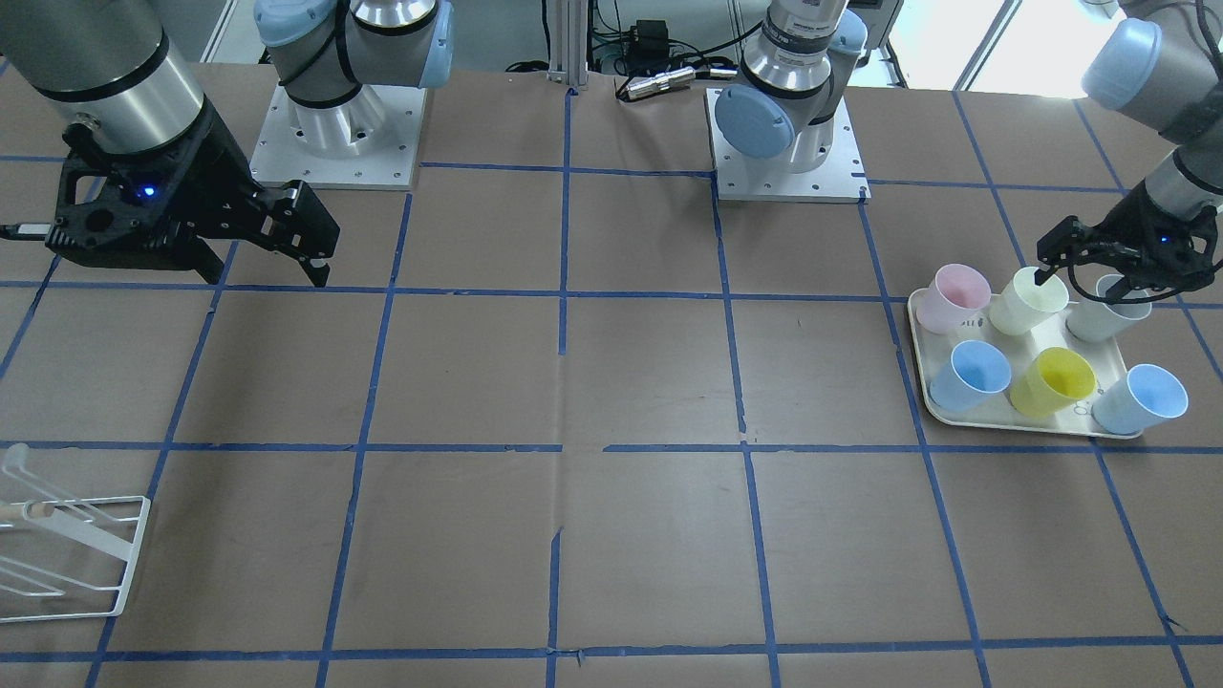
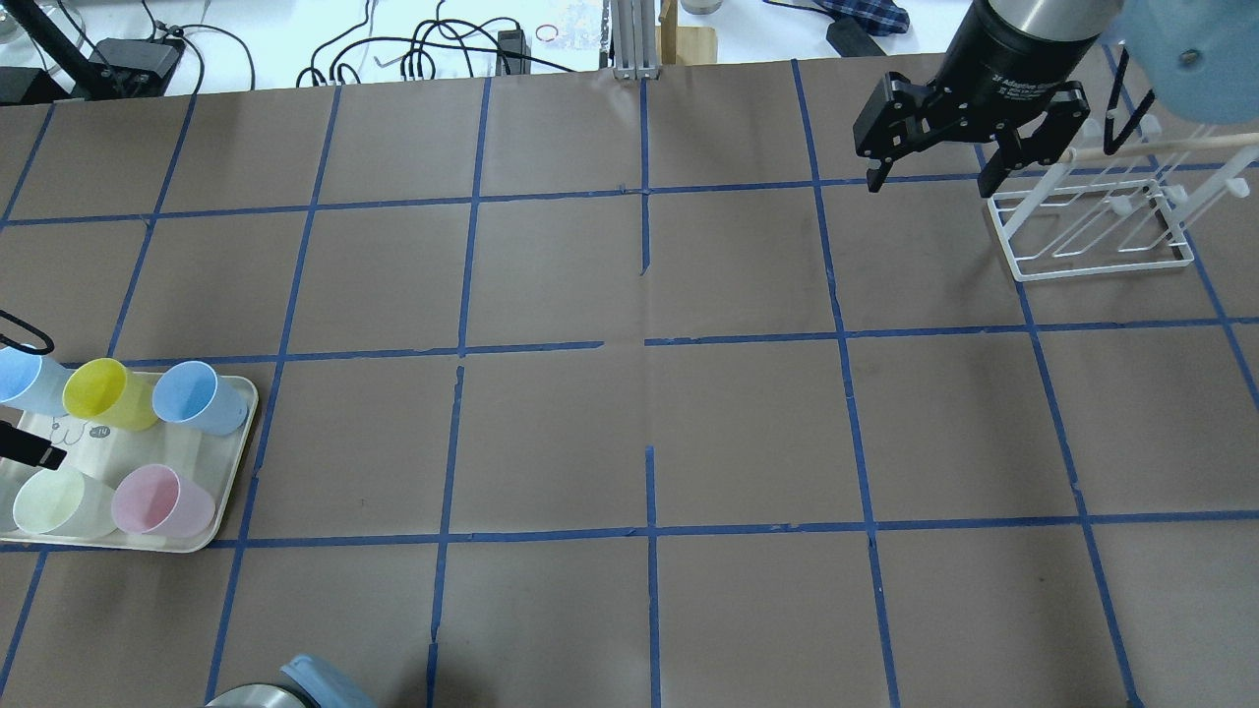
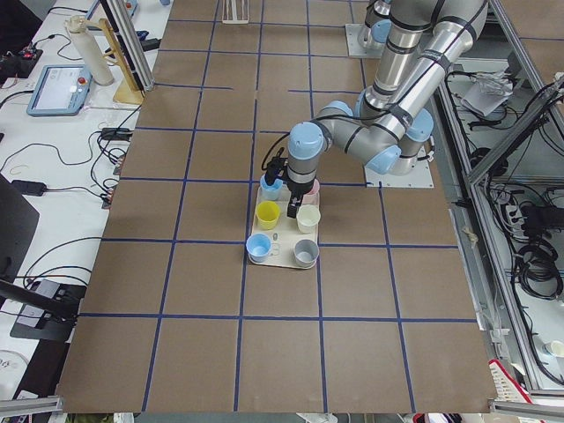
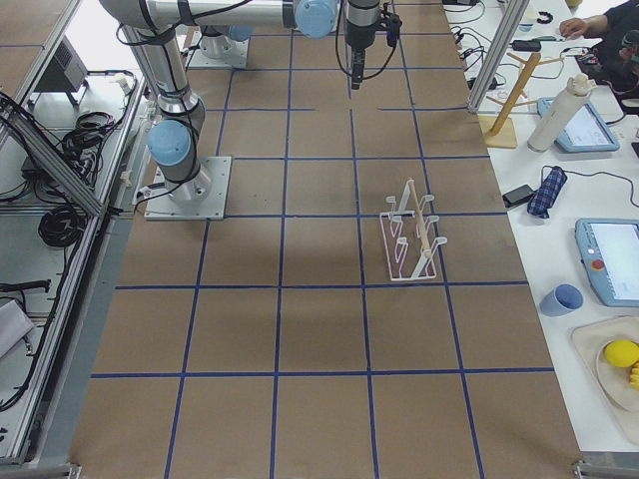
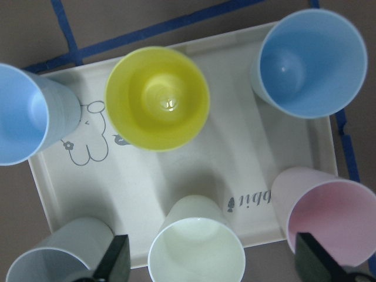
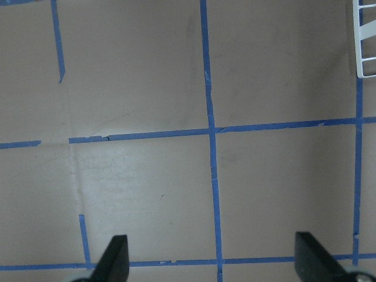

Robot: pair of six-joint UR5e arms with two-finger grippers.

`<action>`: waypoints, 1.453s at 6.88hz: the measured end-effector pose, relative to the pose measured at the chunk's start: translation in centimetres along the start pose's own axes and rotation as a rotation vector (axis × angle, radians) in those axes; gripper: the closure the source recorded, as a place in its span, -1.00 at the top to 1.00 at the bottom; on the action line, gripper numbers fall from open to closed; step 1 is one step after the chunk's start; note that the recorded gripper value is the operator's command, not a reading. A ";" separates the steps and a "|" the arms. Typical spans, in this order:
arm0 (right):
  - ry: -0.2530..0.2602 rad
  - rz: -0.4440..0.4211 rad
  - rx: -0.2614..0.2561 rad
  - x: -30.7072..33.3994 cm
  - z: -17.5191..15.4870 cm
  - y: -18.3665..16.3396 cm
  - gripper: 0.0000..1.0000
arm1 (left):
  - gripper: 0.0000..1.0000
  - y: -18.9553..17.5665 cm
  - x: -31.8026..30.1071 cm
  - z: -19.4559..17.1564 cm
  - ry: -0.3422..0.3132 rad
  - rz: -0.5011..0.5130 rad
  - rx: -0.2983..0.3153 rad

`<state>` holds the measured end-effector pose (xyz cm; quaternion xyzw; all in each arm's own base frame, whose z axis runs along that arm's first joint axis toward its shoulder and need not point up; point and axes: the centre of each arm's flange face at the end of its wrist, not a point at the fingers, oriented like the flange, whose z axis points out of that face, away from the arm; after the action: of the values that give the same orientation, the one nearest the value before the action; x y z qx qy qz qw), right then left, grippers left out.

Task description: Transfer IKEA cup to right arm and place on rack

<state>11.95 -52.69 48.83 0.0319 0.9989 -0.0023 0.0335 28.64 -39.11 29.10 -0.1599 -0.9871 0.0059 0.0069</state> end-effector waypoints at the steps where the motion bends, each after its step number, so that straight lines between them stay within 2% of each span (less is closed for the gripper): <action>1: 0.001 -0.001 -0.002 0.0 0.1 0.0 1.00 | 1.00 0.3 -0.8 1.0 0.015 0.015 0.009; 4: 0.001 -0.001 0.000 0.0 0.2 -0.1 1.00 | 0.97 1.3 -2.4 3.2 0.046 0.007 0.008; 5: 0.000 -0.002 0.000 0.0 0.2 -0.1 1.00 | 0.58 1.6 -2.7 3.7 0.053 0.002 0.005; 6: -0.001 -0.002 0.001 -0.1 0.2 -0.1 1.00 | 0.50 1.8 -2.7 4.1 0.059 -0.001 0.002; 7: 0.000 -0.002 -0.001 0.0 0.3 -0.2 1.00 | 0.21 1.9 -2.8 4.5 0.066 -0.002 -0.001; 8: 0.001 -0.002 -0.002 0.0 0.3 -0.1 1.00 | -0.17 1.9 -2.8 4.8 0.074 -0.002 -0.005; 9: -0.001 -0.002 -0.001 -0.1 0.2 -0.1 1.00 | -0.94 2.1 -2.8 5.4 0.087 -0.002 -0.010; 10: -0.005 -0.003 0.002 -0.1 0.0 -0.1 1.00 | -1.00 2.2 -2.9 5.9 0.097 -0.001 -0.013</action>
<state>12.06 -52.83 48.79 0.0306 0.9989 -0.0033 0.0360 32.03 -37.96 23.16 -0.1594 -0.9857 -0.0081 0.0535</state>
